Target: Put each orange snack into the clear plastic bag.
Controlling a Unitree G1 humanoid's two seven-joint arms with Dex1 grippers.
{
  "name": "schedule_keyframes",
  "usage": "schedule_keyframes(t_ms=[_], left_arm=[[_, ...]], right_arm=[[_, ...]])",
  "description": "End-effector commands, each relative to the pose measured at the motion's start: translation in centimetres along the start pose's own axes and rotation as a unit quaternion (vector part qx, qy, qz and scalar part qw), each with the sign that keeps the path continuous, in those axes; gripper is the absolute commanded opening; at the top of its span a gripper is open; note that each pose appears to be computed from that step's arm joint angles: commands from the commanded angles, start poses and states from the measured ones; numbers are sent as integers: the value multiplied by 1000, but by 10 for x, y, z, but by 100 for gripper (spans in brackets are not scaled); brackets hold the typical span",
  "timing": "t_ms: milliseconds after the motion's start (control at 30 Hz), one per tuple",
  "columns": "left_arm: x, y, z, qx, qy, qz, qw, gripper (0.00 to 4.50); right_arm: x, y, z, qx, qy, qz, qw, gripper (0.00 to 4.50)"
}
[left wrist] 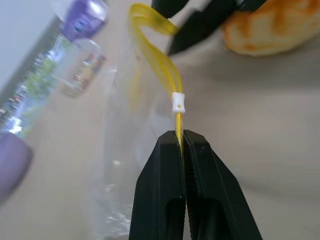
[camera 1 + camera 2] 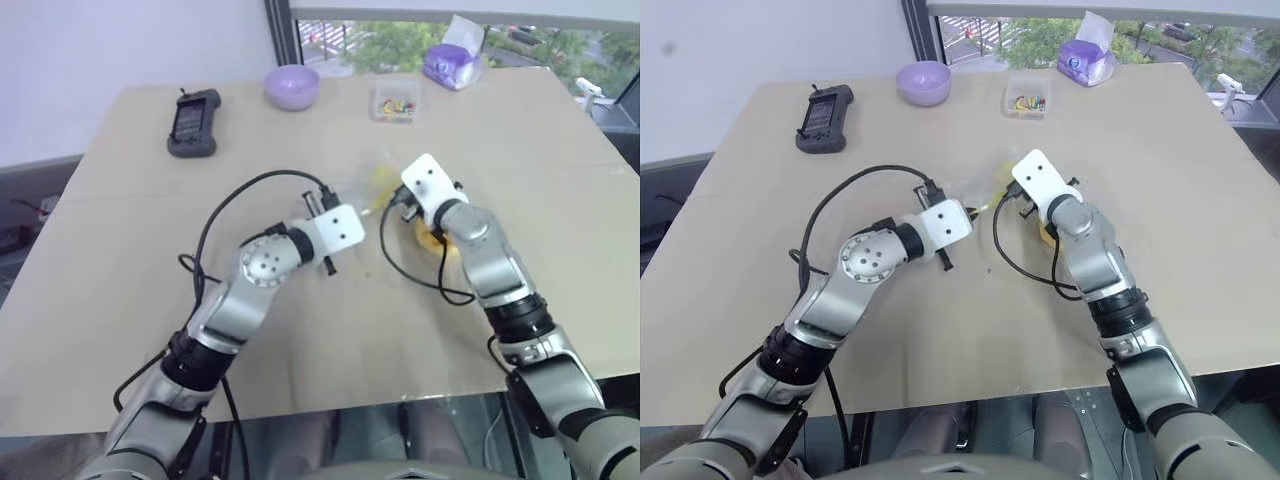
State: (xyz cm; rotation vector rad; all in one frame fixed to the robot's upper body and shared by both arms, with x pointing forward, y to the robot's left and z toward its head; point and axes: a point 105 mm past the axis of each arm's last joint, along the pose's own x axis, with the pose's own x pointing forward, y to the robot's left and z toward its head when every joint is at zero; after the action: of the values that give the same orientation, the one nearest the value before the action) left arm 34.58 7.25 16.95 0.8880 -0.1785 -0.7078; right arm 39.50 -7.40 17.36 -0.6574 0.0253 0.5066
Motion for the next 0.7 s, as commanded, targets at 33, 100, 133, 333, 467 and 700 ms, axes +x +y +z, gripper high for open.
schedule_keyframes(t_ms=[33, 100, 133, 333, 467, 700], left_arm=[[-3, 18, 7, 22, -32, 37, 999, 0], [-2, 17, 4, 19, -35, 37, 999, 0], [-2, 17, 3, 17, -37, 36, 998, 0], [-3, 13, -2, 18, -66, 27, 997, 0], [-4, 7, -7, 19, -89, 10, 996, 0], [-4, 7, -13, 11, -108, 6, 994, 0]], right_arm=[[-13, -2, 5, 0, -11, 25, 1000, 323], [-18, -3, 2, 5, -6, 35, 999, 323], [-20, -3, 1, 6, -6, 37, 999, 323], [-43, -36, -9, -14, 9, 28, 999, 323], [-58, -56, -1, -14, -3, 33, 999, 323], [-68, -67, 40, 66, -91, 57, 992, 323]])
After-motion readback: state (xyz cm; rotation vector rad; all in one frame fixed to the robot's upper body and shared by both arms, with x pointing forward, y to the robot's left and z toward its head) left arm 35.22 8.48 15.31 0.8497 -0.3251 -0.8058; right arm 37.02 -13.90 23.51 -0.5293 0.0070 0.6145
